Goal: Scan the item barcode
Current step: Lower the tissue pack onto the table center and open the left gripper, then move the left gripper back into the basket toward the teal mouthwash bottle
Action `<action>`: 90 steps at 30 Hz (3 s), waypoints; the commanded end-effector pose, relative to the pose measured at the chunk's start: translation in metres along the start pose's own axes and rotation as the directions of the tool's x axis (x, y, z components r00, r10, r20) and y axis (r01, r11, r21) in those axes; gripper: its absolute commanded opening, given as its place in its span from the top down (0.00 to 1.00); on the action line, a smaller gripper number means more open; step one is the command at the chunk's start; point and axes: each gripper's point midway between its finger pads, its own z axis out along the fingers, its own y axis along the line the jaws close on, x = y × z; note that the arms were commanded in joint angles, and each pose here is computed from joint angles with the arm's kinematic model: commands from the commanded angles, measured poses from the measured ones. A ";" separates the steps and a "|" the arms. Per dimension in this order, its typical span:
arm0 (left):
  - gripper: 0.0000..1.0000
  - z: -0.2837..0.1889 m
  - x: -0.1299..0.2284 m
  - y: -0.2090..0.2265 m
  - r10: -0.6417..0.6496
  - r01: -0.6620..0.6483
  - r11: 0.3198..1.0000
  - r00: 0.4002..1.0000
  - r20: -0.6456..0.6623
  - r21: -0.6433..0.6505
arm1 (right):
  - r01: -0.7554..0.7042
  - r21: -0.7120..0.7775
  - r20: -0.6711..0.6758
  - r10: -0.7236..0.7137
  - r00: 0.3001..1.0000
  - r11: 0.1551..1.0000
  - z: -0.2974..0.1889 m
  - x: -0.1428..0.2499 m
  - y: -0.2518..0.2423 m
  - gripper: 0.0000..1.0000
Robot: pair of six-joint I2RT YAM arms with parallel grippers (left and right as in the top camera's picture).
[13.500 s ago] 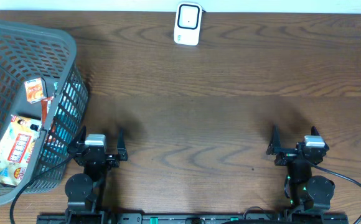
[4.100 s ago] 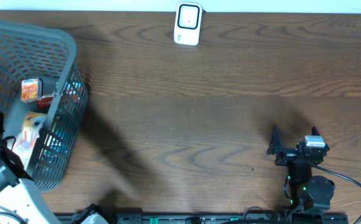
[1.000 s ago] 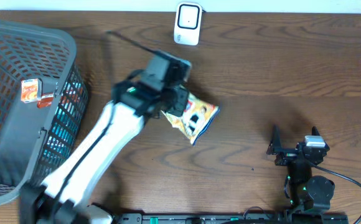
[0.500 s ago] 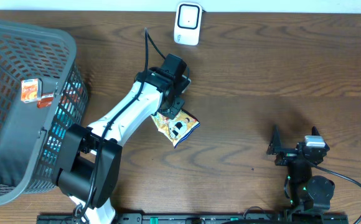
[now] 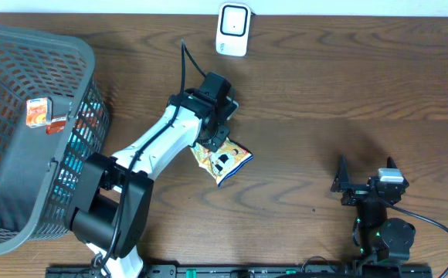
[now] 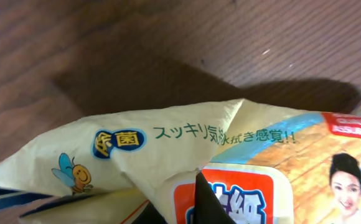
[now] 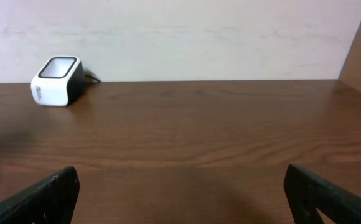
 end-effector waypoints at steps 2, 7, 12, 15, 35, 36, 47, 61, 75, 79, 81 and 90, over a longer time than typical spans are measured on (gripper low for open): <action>0.85 0.018 0.019 -0.002 0.004 -0.003 1.000 0.999 -0.043 0.015 | -0.013 -0.003 0.000 0.013 1.000 1.000 0.000 0.000 0.001 0.01; 0.11 0.022 0.031 -0.003 0.004 -0.003 1.000 0.997 -0.080 0.016 | -0.013 -0.004 0.000 0.013 1.000 1.000 0.000 0.000 0.001 0.01; 0.03 0.002 0.026 0.007 -0.017 0.014 0.999 0.997 -0.072 -0.037 | -0.013 -0.003 0.000 0.013 1.000 1.000 0.000 0.000 0.001 0.01; 0.02 -0.034 0.011 0.015 -0.056 0.055 0.997 0.998 -0.016 -0.048 | -0.013 -0.003 0.000 0.013 1.000 1.000 0.000 0.000 0.001 0.01; 0.03 -0.320 -0.027 0.079 -0.234 0.344 0.939 0.640 0.732 0.000 | -0.013 -0.003 0.000 0.013 1.000 1.000 0.000 0.000 0.001 0.01; 0.07 -0.326 -0.022 0.092 -0.261 0.389 0.921 0.615 0.744 0.001 | -0.013 -0.004 0.000 0.013 1.000 1.000 0.000 0.000 0.001 0.01; 0.93 -0.362 0.003 0.155 -0.378 0.600 0.798 0.434 0.818 0.050 | -0.013 -0.003 0.000 0.013 1.000 1.000 0.000 0.000 0.001 0.01; 0.88 -0.407 0.083 0.256 -0.469 0.866 0.463 0.058 0.881 0.189 | -0.013 -0.003 0.000 0.013 1.000 1.000 0.000 0.000 0.001 0.01; 0.88 -0.231 0.229 0.300 -0.873 0.955 -0.272 -0.296 0.388 0.116 | -0.013 -0.003 0.000 0.013 1.000 1.000 0.000 0.000 0.001 0.01; 0.39 -0.193 0.221 0.304 -0.957 0.998 -0.046 -0.059 0.285 0.051 | -0.013 -0.003 0.000 0.013 1.000 1.000 0.000 0.000 0.001 0.01; 0.14 -0.181 0.220 0.304 -0.966 0.999 0.003 -0.007 0.257 0.037 | -0.013 -0.003 0.000 0.013 1.000 1.000 0.000 0.000 0.001 0.01; 0.12 -0.138 0.228 0.286 -0.921 0.932 0.363 0.362 0.145 -0.020 | -0.013 -0.004 0.000 0.013 1.000 1.000 0.000 0.000 0.001 0.01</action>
